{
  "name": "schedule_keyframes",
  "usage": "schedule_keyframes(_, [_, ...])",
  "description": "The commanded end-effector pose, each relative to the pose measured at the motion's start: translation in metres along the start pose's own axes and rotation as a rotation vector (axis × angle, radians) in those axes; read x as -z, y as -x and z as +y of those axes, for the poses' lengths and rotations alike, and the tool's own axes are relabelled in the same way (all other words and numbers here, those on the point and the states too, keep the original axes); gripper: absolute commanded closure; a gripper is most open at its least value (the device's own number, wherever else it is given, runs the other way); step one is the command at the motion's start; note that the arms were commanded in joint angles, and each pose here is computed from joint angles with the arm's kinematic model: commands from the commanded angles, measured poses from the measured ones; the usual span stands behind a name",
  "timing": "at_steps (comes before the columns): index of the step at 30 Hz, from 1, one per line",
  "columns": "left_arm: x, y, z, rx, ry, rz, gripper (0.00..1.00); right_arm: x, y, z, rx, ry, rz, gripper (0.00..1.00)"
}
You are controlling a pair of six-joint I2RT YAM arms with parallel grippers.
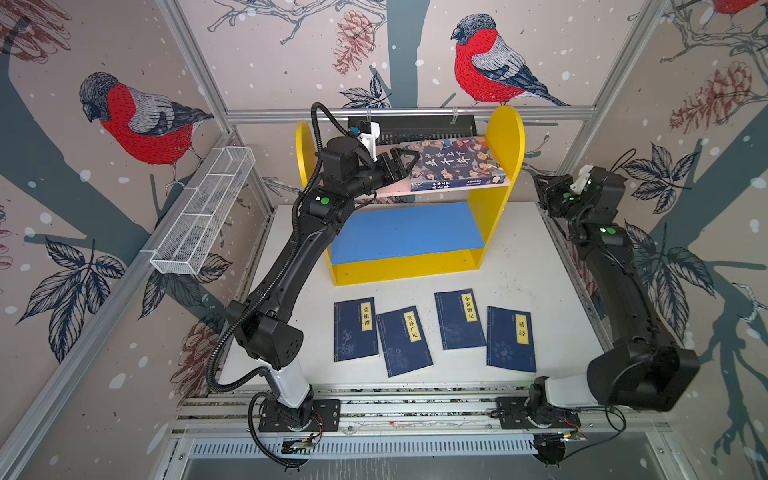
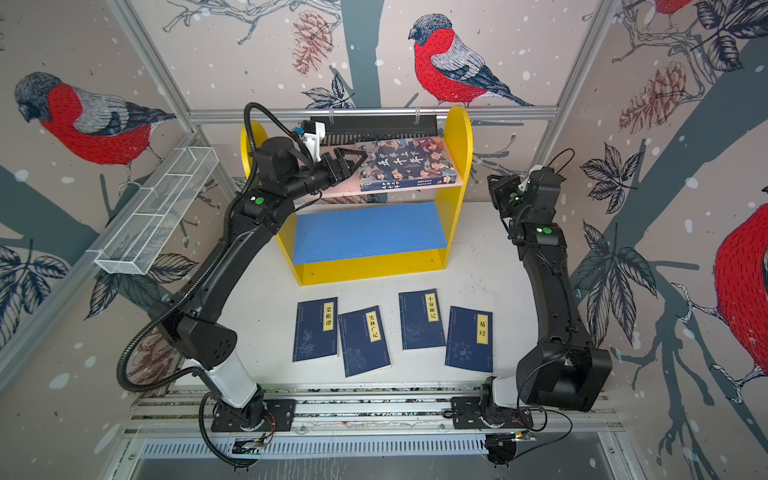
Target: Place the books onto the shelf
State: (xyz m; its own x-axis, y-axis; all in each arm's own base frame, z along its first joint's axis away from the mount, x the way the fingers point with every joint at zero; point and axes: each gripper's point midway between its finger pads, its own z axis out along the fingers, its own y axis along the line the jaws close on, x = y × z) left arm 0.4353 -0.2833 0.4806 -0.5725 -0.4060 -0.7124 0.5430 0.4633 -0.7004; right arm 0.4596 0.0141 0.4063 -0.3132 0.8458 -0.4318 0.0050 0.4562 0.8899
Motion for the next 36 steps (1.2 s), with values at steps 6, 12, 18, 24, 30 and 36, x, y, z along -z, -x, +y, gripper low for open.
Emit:
schedule_keyframes(6, [0.001, -0.002, -0.013, 0.008, -0.073, 0.018, 0.23, -0.016, -0.001, 0.031, 0.119, 0.128, 0.112, 0.77])
schedule_keyframes(12, [-0.007, -0.010, -0.011, 0.029, -0.108, 0.048, 0.23, -0.033, -0.003, 0.029, 0.119, 0.148, 0.159, 0.78])
schedule_keyframes(18, [-0.010, -0.012, -0.020, 0.013, -0.143, 0.055, 0.23, -0.042, -0.001, 0.031, 0.130, 0.161, 0.176, 0.78])
schedule_keyframes(24, [-0.019, -0.021, -0.029, -0.012, -0.170, 0.073, 0.23, -0.048, -0.004, 0.029, 0.133, 0.161, 0.198, 0.78])
schedule_keyframes(30, [-0.030, -0.030, -0.027, 0.006, -0.197, 0.096, 0.23, -0.048, -0.008, 0.025, 0.138, 0.154, 0.214, 0.78])
schedule_keyframes(36, [-0.035, -0.034, -0.032, 0.019, -0.237, 0.110, 0.23, -0.049, -0.008, 0.025, 0.144, 0.155, 0.217, 0.78])
